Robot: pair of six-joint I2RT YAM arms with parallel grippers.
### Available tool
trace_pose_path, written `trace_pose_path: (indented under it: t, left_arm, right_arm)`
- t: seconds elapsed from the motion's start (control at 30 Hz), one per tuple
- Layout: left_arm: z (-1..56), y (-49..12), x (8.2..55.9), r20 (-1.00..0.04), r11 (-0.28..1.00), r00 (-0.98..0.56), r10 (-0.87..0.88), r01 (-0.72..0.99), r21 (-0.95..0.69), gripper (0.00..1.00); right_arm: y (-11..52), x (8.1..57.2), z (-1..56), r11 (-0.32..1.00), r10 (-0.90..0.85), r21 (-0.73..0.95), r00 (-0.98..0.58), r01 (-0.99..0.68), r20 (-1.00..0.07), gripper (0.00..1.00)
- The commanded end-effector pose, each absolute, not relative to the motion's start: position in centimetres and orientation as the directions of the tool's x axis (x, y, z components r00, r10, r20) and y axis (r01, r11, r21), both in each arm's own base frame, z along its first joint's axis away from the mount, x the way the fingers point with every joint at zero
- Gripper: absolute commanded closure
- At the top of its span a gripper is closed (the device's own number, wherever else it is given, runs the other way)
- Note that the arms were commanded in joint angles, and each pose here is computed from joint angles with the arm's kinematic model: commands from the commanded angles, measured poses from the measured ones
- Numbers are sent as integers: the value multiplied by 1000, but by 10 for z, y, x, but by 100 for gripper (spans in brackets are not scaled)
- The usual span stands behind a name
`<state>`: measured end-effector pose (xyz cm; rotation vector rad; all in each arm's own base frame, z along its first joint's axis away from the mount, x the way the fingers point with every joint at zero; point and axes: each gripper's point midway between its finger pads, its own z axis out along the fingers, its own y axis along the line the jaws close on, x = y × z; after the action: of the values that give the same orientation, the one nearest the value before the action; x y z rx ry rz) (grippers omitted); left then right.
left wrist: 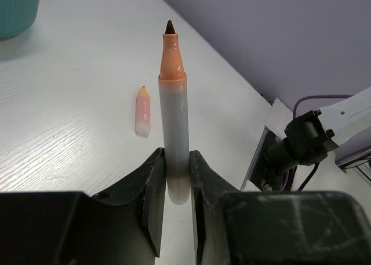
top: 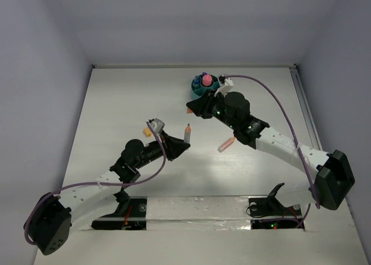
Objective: Sort the stationery into containers
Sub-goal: Close the pen cap on the pen.
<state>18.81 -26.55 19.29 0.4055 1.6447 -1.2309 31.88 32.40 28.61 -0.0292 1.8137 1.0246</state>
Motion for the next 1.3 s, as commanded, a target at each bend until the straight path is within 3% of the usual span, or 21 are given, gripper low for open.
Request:
trace_pose_path:
  t: [0.0, 1.27]
  left_arm:
    - [199, -267, 193, -869, 433, -400, -291, 755, -493, 100]
    - [195, -253, 211, -869, 544, -381, -314, 678, -494, 100]
  right_arm:
    - [329, 330, 345, 592, 501, 613, -357, -523, -789, 90]
    - [356, 292, 274, 651, 397, 596, -458, -470, -795, 90]
